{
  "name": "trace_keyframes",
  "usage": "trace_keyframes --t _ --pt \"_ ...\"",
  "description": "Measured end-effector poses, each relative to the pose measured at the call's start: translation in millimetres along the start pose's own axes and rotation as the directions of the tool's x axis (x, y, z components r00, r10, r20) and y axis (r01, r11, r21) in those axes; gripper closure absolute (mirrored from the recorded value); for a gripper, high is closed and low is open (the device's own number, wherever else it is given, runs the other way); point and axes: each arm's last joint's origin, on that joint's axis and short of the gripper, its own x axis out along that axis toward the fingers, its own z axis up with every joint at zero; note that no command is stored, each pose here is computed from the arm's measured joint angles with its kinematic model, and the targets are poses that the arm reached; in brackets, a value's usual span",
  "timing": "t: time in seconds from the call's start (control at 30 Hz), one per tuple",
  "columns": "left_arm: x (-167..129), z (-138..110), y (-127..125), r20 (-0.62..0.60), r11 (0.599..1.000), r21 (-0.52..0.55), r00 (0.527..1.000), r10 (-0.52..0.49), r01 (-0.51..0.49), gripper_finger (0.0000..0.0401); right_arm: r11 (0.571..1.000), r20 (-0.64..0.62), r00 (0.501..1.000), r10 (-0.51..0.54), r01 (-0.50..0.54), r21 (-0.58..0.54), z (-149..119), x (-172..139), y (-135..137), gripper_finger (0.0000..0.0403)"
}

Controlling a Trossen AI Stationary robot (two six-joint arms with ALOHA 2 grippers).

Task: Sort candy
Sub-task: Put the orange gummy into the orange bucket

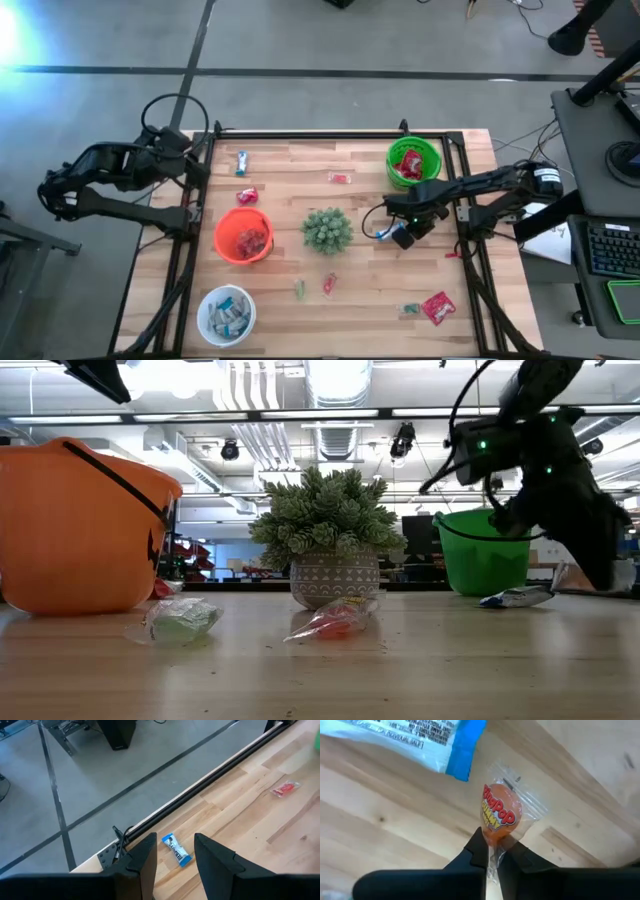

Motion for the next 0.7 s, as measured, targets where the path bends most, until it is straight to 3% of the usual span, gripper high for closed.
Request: trace_keyframes --t 0.2,0.37,0.57,0.7 --pt "-0.2 3.1 -5.4 -0.016 0.993 0.023 0.994 -0.112 0.113 0.0288 0.999 0.043 0.998 0.045 -0.046 0.007 -12.3 -29.7 9.8 0.0392" --pt "-1.2 11.2 -13.4 0.013 0.968 0.038 0.968 -0.250 0.250 0.0288 0.988 0.149 0.977 0.154 -0.155 -0.006 -21.5 -64.0 24.9 0.0392" --pt "-3.3 20.3 -21.7 0.056 0.917 0.093 0.917 -0.395 0.389 0.0288 0.974 0.345 0.911 0.227 -0.216 -0.069 -24.4 -112.1 47.9 0.0392" --pt "-5.1 25.2 -23.6 0.098 0.901 0.088 0.897 -0.432 0.425 0.0288 0.962 0.445 0.853 0.272 -0.226 -0.153 -20.4 -142.8 64.9 0.0392"
